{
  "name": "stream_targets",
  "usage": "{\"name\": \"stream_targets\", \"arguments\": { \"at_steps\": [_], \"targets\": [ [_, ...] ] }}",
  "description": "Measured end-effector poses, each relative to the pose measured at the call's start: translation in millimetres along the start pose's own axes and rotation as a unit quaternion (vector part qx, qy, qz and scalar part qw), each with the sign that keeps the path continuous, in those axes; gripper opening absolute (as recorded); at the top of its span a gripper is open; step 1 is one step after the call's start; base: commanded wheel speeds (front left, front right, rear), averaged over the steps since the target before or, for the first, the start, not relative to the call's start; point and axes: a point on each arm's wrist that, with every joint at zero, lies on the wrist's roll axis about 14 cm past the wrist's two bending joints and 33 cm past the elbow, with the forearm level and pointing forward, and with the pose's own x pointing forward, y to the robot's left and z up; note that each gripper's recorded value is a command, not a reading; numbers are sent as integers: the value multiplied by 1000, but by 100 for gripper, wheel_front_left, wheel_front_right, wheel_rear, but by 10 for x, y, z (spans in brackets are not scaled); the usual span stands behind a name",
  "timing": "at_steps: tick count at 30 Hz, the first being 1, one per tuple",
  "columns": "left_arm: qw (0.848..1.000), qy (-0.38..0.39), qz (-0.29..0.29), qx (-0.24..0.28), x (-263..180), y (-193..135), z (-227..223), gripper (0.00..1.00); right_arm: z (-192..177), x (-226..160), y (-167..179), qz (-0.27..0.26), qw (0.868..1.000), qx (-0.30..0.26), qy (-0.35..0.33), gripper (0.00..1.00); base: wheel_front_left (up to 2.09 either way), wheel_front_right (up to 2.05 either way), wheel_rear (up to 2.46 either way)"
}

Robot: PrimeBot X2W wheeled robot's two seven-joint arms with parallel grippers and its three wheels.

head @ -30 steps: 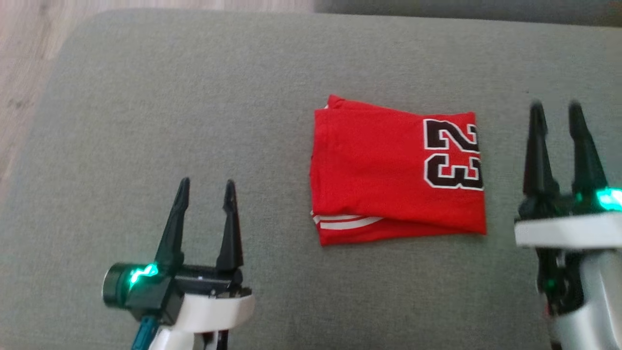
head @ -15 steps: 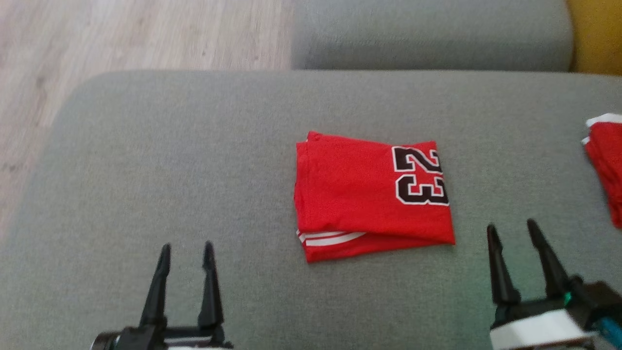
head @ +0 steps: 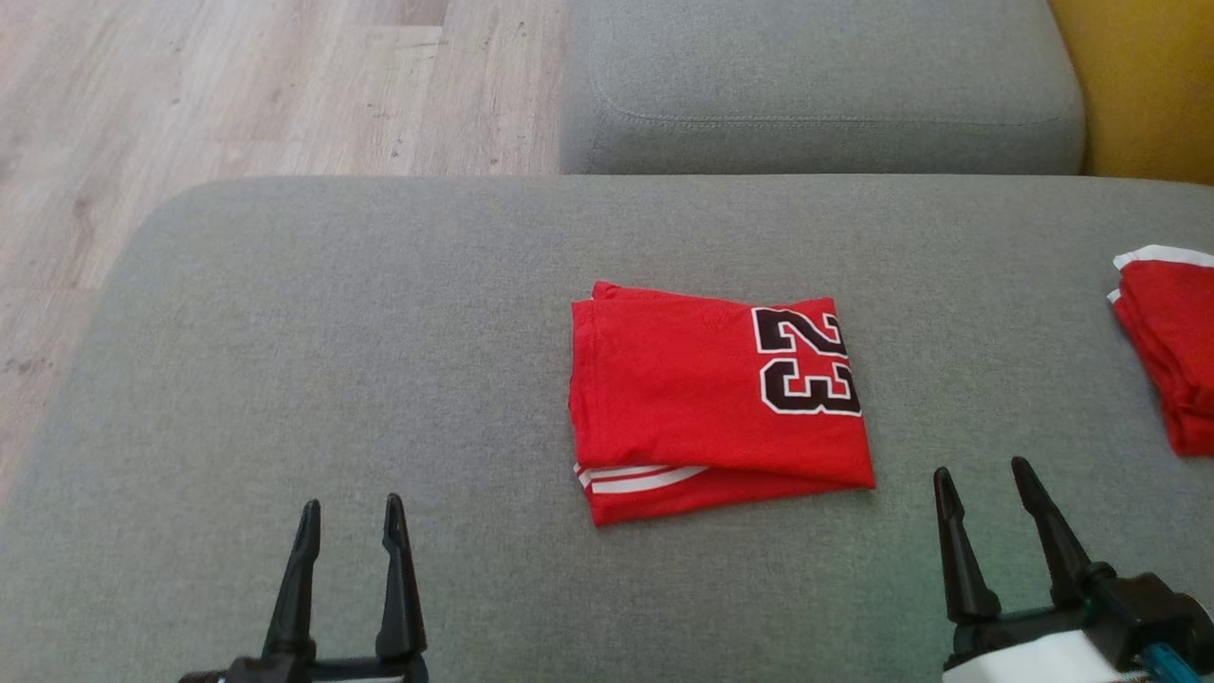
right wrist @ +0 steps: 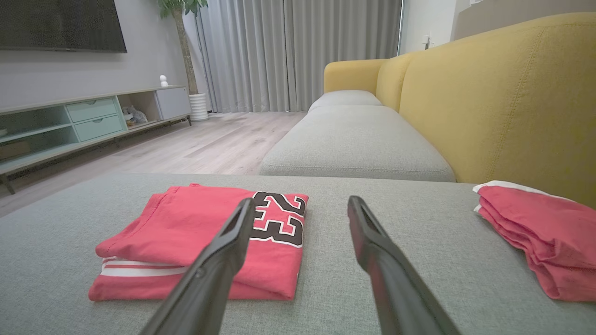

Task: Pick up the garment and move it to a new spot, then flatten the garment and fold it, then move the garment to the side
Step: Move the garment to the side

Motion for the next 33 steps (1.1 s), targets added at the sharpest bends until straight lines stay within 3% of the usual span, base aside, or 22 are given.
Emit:
{"name": "stream_targets", "arguments": {
  "at_steps": [25, 33],
  "targets": [
    [1000, 7, 3, 9, -20, 19, -40, 100, -64, 32, 10, 5, 1000, -11, 11, 100, 0, 0, 0],
    [1000, 21, 2, 14, -10, 10, -117, 100, -346, 26, -23, 1, 998, -2, 57, 100, 0, 0, 0]
  ]
}}
